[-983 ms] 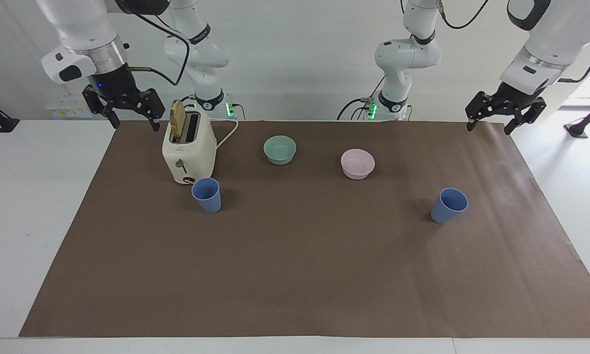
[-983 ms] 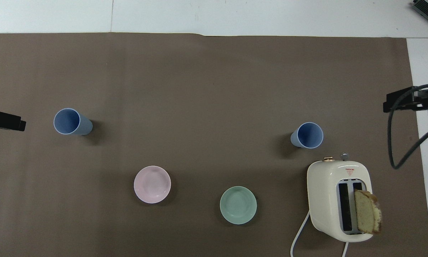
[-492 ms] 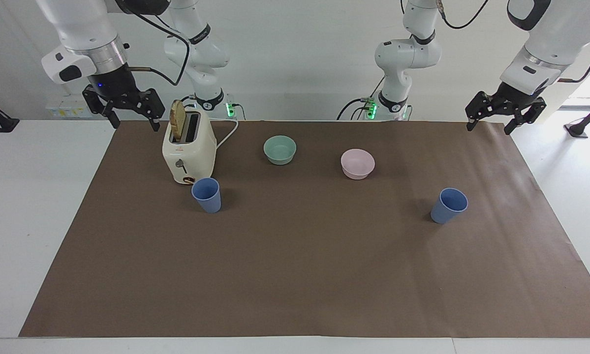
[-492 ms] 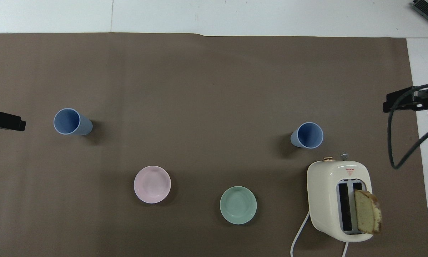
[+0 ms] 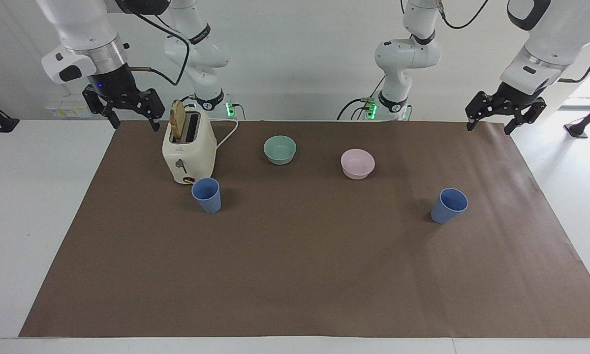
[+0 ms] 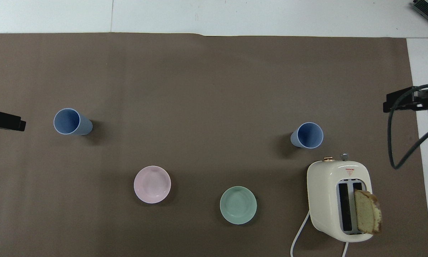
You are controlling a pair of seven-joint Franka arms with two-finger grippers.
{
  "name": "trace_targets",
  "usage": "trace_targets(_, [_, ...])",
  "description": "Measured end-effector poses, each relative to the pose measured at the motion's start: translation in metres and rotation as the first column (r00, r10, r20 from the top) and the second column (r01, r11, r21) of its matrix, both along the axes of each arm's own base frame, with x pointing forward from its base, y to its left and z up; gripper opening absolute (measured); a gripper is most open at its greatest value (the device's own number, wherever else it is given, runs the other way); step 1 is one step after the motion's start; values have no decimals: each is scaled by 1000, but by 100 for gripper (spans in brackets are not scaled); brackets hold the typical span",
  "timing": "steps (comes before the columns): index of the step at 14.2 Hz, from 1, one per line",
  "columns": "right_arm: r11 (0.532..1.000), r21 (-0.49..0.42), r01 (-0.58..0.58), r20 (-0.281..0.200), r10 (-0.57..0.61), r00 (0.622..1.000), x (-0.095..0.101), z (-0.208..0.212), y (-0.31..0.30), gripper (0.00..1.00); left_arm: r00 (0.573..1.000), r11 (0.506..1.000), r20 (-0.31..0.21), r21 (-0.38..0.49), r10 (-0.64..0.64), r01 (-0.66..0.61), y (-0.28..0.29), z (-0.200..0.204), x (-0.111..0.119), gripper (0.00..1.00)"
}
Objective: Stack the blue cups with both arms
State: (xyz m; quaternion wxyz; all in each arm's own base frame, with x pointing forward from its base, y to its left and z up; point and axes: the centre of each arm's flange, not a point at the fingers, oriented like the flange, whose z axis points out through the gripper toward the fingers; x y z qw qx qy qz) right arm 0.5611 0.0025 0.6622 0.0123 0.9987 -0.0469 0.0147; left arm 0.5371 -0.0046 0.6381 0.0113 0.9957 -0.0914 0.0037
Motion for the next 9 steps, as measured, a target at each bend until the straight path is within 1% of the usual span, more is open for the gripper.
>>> trace_targets(4, [1000,0,0,0,0,1000,0,0,0,100,1000,1000,-5,0,-10,10,1,-5,1,100])
trace_targets(6, [1000,0,0,0,0,1000,0,0,0,100,1000,1000,-1,0,-8,8,1,-20,4,100])
trace_targets(9, [1000,0,0,0,0,1000,0,0,0,100,1000,1000,10,0,-10,10,7,-53,11,100])
